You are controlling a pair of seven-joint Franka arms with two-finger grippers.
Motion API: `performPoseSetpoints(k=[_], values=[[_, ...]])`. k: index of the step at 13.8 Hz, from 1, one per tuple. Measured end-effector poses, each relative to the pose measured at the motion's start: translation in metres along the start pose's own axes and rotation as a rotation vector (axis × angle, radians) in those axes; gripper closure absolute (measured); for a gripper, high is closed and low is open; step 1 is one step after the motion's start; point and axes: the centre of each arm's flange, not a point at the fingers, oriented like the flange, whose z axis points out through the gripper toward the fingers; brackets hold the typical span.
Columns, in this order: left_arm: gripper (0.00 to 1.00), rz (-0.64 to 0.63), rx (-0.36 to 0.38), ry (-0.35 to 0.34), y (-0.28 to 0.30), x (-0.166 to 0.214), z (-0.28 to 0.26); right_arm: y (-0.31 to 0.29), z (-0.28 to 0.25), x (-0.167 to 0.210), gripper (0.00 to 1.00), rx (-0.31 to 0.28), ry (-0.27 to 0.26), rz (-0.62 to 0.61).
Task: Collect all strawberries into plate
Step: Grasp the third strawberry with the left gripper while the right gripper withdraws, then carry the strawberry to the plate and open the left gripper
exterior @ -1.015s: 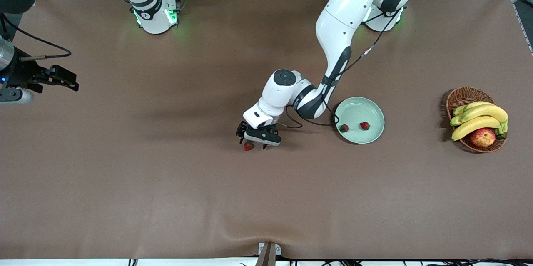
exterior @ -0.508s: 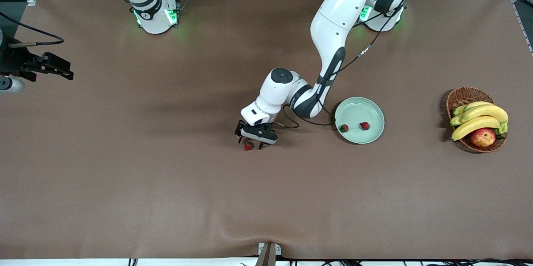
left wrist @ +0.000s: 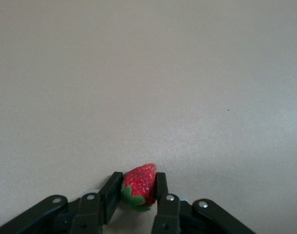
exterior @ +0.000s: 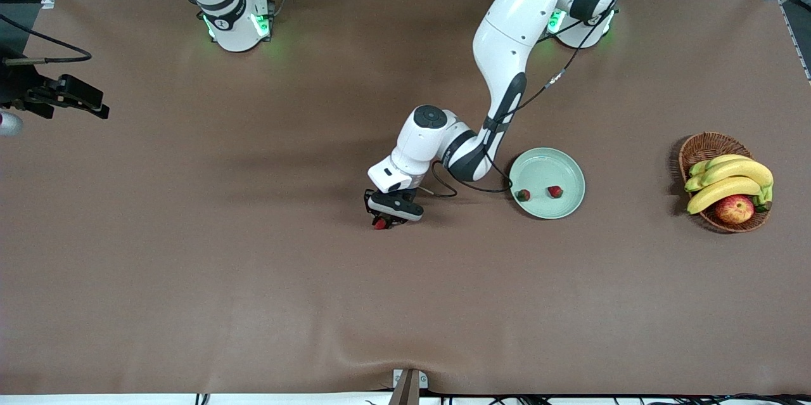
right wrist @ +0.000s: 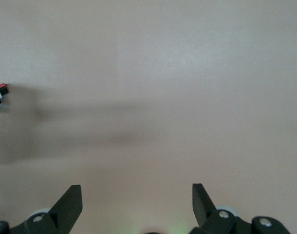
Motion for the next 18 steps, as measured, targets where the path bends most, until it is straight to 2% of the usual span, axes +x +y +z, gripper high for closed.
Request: performPoseSetpoints(k=[3,5,12,14,18], values=[[0.66,0.001,-0.007,0.01,0.005,0.005,-0.004,0.005,-0.001,-0.001,0.0,0.001,0.001,0.003],[0.66,-0.003,0.023,-0.012,0.008,0.017,-0.013,0.015,-0.003,-0.002,0.0,0.002,0.005,-0.008],[0.66,-0.028,0.272,-0.233,-0.004,0.056,-0.08,0.019,-0.004,-0.003,0.0,0.003,0.005,-0.019],[0.66,-0.024,0.305,-0.267,-0.027,0.055,-0.093,0.018,-0.004,-0.003,0.0,0.004,0.004,-0.022],[0.66,0.005,0.35,-0.331,-0.109,0.063,-0.135,0.013,-0.004,-0.003,0.0,0.004,0.003,-0.03]])
